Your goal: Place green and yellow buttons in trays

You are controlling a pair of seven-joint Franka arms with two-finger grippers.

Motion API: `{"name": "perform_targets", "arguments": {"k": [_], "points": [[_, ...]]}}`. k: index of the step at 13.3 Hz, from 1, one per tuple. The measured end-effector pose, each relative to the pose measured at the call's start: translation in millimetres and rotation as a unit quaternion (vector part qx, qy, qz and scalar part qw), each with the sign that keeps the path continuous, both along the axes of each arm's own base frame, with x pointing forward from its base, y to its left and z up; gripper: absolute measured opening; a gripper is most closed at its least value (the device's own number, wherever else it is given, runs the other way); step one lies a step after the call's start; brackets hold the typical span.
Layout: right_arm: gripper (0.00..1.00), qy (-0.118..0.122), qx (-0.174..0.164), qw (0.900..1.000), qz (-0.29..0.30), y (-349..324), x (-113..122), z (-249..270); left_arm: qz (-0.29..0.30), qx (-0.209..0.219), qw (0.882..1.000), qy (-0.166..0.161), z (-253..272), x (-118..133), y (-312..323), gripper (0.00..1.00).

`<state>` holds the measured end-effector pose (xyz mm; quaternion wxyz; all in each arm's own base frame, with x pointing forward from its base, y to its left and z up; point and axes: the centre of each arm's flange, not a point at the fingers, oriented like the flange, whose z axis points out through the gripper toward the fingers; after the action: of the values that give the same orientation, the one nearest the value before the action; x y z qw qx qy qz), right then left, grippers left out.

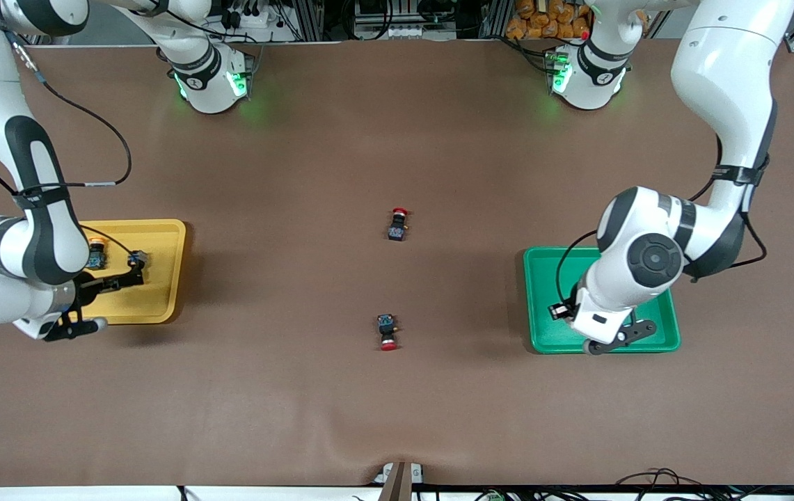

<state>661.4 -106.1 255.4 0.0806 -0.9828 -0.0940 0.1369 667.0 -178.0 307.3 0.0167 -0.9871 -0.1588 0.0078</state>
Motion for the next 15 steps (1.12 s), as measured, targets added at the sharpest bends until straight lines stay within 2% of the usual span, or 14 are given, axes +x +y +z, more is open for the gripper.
{"name": "perform_targets", "arguments": {"k": [2, 3, 6, 8, 10, 12, 15], "points": [[1.0, -0.038, 0.031, 0.999, -0.003, 24, 23, 45, -0.006, 0.003, 1.0, 0.011, -9, -2, 17, 0.42], [1.0, -0.049, 0.035, 0.998, 0.003, 31, 32, 70, -0.008, 0.004, 1.0, 0.016, -13, -3, 24, 0.42], [1.0, -0.094, 0.03, 0.995, 0.022, 49, 53, 144, -0.002, 0.003, 1.0, 0.021, -26, -5, 51, 0.42], [1.0, -0.118, 0.027, 0.992, 0.022, 47, 59, 171, -0.006, -0.003, 1.0, 0.018, -43, -11, 60, 0.42], [1.0, -0.144, 0.024, 0.989, 0.022, 47, 63, 199, -0.015, -0.005, 0.999, 0.029, -64, -23, 58, 0.42], [1.0, -0.156, 0.023, 0.987, 0.03, 56, 60, 236, -0.022, -0.007, 0.999, 0.037, -82, -35, 55, 0.42], [1.0, -0.147, 0.011, 0.989, -0.003, 80, 36, 295, -0.041, -0.01, 0.998, 0.041, -97, -44, 54, 0.42]]}}
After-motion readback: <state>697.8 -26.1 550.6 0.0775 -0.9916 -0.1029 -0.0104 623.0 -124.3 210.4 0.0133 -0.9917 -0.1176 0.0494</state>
